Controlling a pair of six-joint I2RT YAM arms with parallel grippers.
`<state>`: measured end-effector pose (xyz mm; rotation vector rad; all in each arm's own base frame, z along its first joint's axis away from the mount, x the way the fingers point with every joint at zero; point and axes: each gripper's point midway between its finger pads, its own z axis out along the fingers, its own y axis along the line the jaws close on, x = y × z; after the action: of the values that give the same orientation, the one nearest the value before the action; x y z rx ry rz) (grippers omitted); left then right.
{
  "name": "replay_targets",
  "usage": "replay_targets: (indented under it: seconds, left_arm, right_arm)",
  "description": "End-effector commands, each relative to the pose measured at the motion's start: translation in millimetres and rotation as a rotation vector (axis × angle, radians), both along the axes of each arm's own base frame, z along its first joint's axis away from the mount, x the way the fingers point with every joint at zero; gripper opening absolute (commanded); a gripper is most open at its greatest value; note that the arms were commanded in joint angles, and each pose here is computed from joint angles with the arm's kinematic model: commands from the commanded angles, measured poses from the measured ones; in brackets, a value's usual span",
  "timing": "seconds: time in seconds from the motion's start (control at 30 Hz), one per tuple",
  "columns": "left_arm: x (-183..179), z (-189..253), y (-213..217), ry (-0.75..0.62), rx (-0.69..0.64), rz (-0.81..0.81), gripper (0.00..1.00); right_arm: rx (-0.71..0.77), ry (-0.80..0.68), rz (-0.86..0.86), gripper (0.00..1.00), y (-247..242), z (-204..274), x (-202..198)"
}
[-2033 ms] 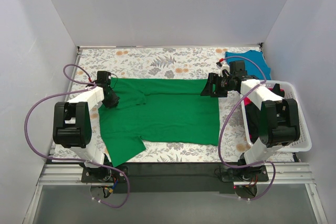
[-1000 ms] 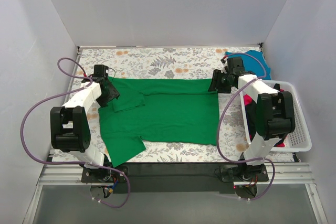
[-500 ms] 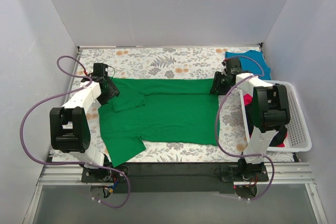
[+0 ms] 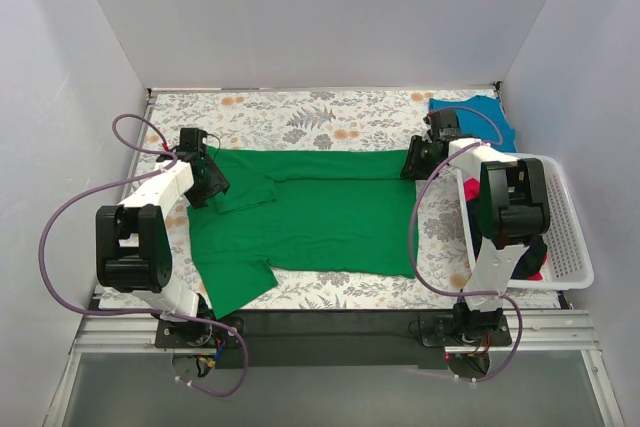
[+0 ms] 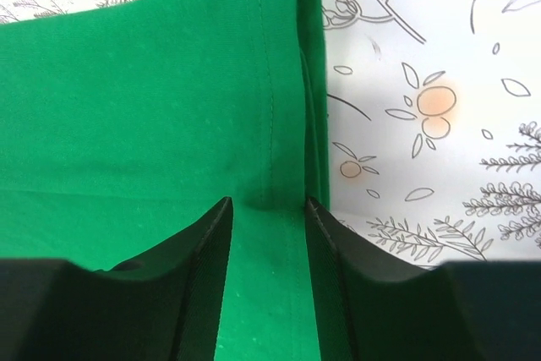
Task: Fold and stack the t-shirts
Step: Fold the tshirt
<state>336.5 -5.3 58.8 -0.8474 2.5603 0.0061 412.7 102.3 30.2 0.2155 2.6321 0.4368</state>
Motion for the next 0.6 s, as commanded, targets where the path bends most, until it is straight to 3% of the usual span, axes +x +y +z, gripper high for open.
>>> replay_targets:
  seconds: [0.0,0.17,0.37,0.57]
  left_arm:
    - [-1.6,12.9,1.8,-0.043,0.001,-0.005,0.54]
    - [-9.0,6.0,3.5,-0.023,0.010,-0.001,0.52]
    - [-16.0,2.1,5.1,-0.001,0.017,0.007,0.48]
    - [-20.3,-0.1,7.0,0.015,0.026,0.014,0.47]
  right_arm:
    - [0.034,-0.060,-0.005,0.45,5.3,14.9,21.1]
    - [0.030,-0.059,-0.009,0.35,3.8,15.2,20.2]
    - [0.017,-0.076,-0.014,0.04,-0.3,23.6,12.8]
    - [0.028,-0.077,-0.007,0.01,-0.3,35.2,4.9]
